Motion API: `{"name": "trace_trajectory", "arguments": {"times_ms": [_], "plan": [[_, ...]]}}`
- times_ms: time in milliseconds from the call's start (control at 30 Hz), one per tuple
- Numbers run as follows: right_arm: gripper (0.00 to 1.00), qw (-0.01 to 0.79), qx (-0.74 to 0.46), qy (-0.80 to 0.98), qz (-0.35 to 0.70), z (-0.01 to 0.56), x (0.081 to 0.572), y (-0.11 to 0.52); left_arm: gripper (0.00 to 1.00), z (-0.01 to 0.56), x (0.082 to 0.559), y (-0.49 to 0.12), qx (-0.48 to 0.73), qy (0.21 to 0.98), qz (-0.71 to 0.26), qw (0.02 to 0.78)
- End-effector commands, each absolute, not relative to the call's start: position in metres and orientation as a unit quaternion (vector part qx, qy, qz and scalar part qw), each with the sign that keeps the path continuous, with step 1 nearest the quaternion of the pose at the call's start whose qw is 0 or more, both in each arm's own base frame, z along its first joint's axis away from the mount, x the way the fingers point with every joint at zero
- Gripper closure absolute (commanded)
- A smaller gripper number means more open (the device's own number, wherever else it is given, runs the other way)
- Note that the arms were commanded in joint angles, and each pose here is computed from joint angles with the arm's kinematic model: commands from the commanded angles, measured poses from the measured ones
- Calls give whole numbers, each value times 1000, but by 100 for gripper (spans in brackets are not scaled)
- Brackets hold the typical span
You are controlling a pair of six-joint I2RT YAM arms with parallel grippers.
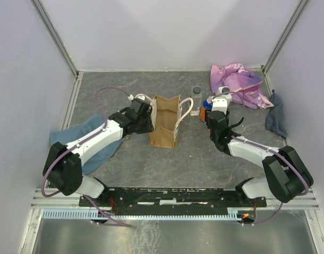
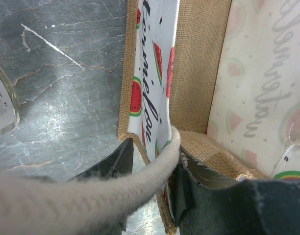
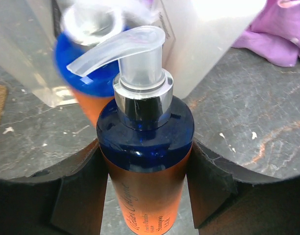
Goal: Take the personal care products out of the canvas bag
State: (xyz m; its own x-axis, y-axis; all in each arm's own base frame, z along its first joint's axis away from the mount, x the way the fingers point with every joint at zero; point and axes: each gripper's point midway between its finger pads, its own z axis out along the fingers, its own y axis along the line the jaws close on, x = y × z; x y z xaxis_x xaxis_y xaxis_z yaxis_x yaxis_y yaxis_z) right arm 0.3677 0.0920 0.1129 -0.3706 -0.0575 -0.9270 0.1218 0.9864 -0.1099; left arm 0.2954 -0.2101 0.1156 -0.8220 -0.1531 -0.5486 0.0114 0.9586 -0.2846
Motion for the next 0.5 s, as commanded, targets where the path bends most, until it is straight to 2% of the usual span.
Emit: {"name": "trace_trajectory", "arguments": {"times_ms": [0, 467], "plan": [[100, 635, 78, 764, -78, 159, 374, 82, 58, 102, 286, -206, -10, 952, -129, 279], [99, 698, 108, 705, -65, 151, 361, 67, 58, 100, 282, -206, -5, 952, -135, 276]]}}
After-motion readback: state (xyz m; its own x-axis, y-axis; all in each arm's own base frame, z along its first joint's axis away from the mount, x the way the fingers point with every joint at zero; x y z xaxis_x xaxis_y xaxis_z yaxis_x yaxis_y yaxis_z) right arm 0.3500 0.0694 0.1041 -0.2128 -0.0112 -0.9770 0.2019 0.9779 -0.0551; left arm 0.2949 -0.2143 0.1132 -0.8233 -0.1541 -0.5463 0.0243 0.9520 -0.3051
